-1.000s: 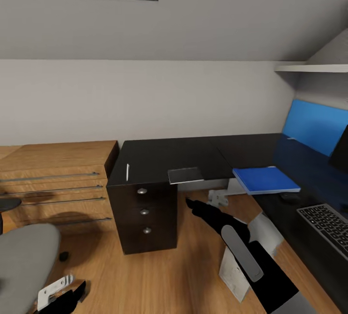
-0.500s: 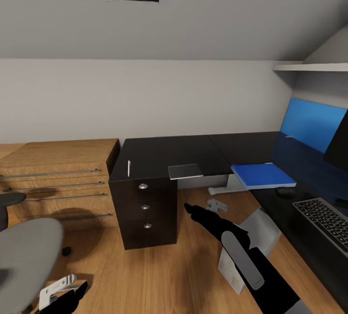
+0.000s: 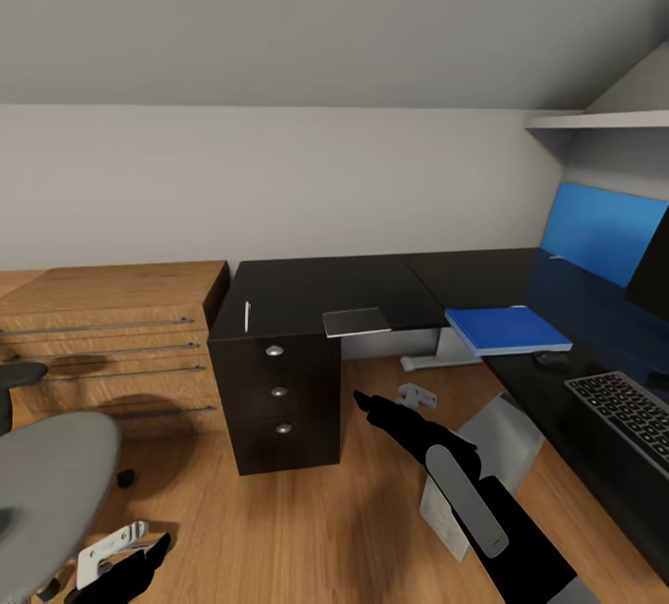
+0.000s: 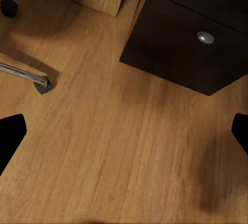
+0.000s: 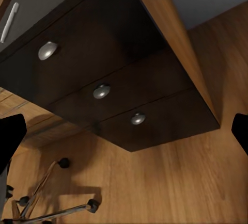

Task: In the bedroom, organize the workspace by keeping the computer under the desk, ensuring the monitor is on the desk, placing the keyboard on the desk next to the monitor, placing the mouse on the desk next to the keyboard, moving the folder from the swivel chair onto the desk next to the mouse, stacking the notebook on top of the folder with the pen on top of the notebook, and positioning the swivel chair next to the desk.

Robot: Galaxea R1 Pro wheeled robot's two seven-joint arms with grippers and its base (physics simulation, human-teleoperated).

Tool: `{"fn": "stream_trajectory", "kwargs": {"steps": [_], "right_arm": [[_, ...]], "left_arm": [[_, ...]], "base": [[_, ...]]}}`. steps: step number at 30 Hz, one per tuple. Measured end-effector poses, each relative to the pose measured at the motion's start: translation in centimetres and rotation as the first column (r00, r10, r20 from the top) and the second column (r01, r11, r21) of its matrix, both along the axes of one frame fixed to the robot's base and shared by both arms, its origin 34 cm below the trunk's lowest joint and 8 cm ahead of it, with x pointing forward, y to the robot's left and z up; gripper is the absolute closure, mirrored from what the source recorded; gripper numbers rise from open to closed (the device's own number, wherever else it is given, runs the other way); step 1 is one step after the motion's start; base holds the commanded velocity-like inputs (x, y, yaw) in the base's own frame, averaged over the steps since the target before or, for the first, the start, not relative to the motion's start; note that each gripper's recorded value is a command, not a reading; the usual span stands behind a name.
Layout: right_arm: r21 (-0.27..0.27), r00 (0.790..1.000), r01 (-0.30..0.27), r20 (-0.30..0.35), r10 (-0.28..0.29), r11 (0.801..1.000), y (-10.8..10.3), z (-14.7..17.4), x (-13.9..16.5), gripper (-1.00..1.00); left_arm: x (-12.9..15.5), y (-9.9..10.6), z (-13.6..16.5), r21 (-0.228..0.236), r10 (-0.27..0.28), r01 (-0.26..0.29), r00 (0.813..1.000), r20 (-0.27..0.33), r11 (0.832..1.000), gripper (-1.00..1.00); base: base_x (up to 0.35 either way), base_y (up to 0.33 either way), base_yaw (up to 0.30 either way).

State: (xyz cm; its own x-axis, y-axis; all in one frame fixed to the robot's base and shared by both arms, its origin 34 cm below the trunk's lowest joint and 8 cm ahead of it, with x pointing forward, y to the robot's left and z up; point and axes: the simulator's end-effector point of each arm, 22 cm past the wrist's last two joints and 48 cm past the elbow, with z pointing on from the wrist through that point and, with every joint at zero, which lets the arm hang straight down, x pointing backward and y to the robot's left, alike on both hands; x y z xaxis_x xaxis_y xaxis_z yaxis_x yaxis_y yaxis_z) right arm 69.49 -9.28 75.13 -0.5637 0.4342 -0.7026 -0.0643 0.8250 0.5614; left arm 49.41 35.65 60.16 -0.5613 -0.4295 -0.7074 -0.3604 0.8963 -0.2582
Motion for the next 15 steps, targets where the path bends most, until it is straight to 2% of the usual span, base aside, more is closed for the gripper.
{"fn": "stream_trajectory", "kwargs": {"steps": [4, 6, 8, 9, 15], "right_arm": [[0.001, 1.0, -0.001, -0.004, 0.001, 1.0, 0.1, -1.0, -0.1, -1.0], [-0.002, 1.0, 0.0, -0.012, 0.0, 1.0, 0.1, -1.8, -0.3, -1.0], [-0.004, 1.0, 0.001, -0.013, -0.001, 1.0, 0.1, -2.3, -0.3, -1.0], [-0.005, 1.0, 0.002, -0.012, -0.002, 1.0, 0.1, -2.6, -0.4, -1.0], [-0.002, 1.0, 0.014, -0.019, -0.014, 1.0, 0.4, -4.5, -0.6, -1.0]], "left_arm": [[0.1, 0.2, 0.2, 0.025, 0.032, -0.032, 0.999, 0.001, 0.999, -1.0], [-0.5, -0.1, -0.1, 0.04, 0.087, -0.085, 0.996, -0.038, 0.996, -1.0], [-1.2, -0.6, -0.8, 0.043, 0.109, -0.106, 0.991, -0.071, 0.993, -1.0], [-1.6, -1.1, -1.4, 0.044, 0.124, -0.12, 0.986, -0.108, 0.992, -1.0], [-0.4, -3.1, -2.1, 0.056, 0.137, -0.129, 0.971, -0.193, 0.99, -1.0]], "base": [[0.0, 0.0, 0.0], [0.0, 0.0, 0.0], [0.0, 0.0, 0.0], [0.0, 0.0, 0.0], [0.0, 0.0, 0.0]]}}
